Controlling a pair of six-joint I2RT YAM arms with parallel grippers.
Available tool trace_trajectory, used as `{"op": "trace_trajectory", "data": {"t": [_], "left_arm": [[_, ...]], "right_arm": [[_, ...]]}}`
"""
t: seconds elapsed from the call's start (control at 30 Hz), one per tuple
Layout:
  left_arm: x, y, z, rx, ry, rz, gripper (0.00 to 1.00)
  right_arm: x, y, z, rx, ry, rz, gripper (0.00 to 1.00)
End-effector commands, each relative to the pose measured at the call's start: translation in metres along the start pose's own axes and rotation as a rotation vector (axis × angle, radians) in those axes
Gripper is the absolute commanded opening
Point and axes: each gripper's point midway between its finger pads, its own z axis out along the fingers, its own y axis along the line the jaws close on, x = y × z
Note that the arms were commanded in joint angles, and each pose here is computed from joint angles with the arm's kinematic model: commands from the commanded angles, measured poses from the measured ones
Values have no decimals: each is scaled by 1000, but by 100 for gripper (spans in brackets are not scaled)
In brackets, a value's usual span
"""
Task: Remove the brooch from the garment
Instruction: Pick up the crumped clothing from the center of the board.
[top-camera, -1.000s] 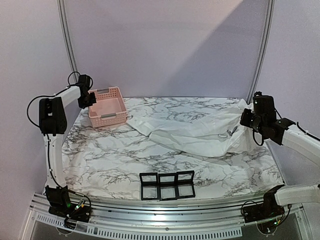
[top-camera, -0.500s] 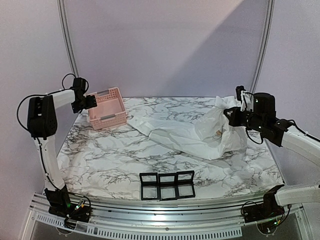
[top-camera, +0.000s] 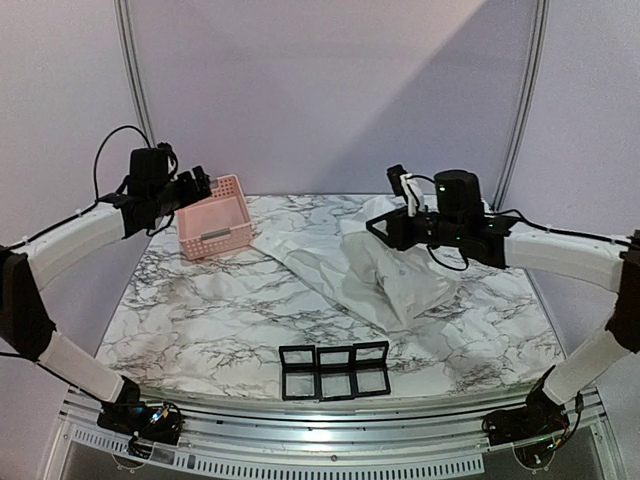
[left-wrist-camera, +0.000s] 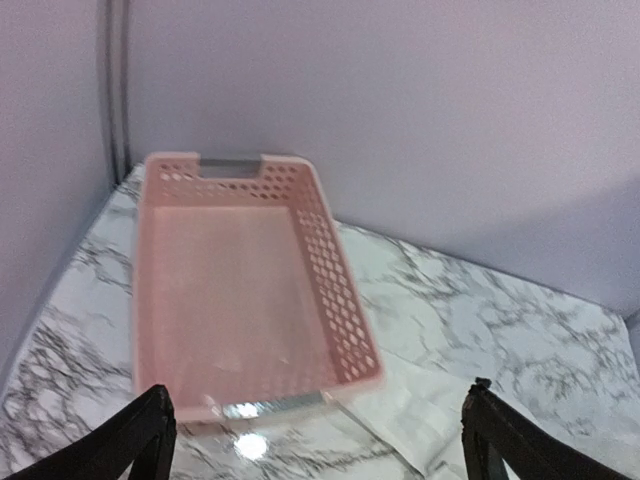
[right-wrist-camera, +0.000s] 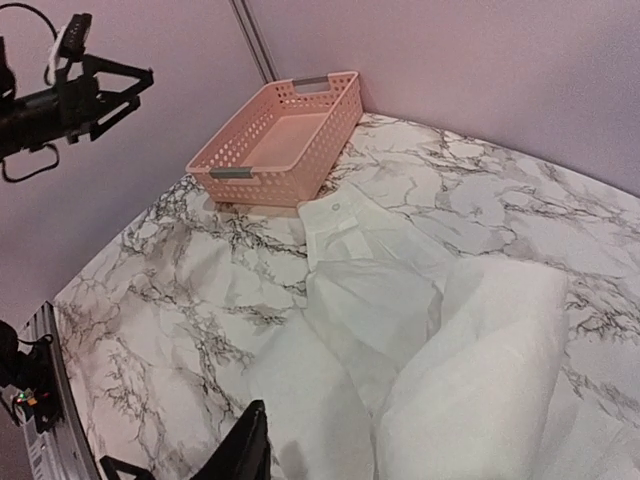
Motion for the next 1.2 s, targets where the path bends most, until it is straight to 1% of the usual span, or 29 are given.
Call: {"op": "trace_trajectory", "data": {"t": [0.0,0.07,0.13,0.27,0.3,0.37,0.47,0.53,0.6,0.67,0.77,0.87,0.9,0.97,1.07,1.17], "left_arm": [[65,-41,-23,97,103,17,99],[91,-55,-32,145,161,23,100],[117,-71,-40,229,220,33,100],[156,-122,-59,465,316,38,100],[166,-131,-62,501,347,43,99],[186,-149,-68,551,400,75,99],[213,-164,-69,574,453,108,100],[227,-175,-69,608,486,99,100],[237,-187,-69,639,506,101,100],[243,-200,-69,656,510,135,99],[246,-226,-73,695,488,235,100],[255,-246,-73,704,490,327,100],[263,-246,-72,686,515,363,100],[270,-256,-71,686,526,410,99],[276,-273,-70,723,532,425,100],[280,-285,-66,750,537,415,100]], "right_arm": [[24,-4,45,61,98,70,43],[40,-13,48,101,118,115,60],[42,-17,39,126,105,133,73],[50,-30,11,229,127,139,84],[52,-38,1,283,126,138,88],[67,-47,-12,345,172,136,93],[86,-58,-33,418,223,147,96],[91,-65,-52,478,217,172,99],[98,-77,-71,560,220,191,99],[106,-88,-85,613,237,250,99],[120,-101,-99,661,247,324,99],[126,-107,-105,651,224,383,99],[129,-110,-106,648,221,400,99],[135,-115,-107,637,214,430,99],[136,-112,-99,582,189,446,99],[122,-107,-89,504,129,459,98]]}}
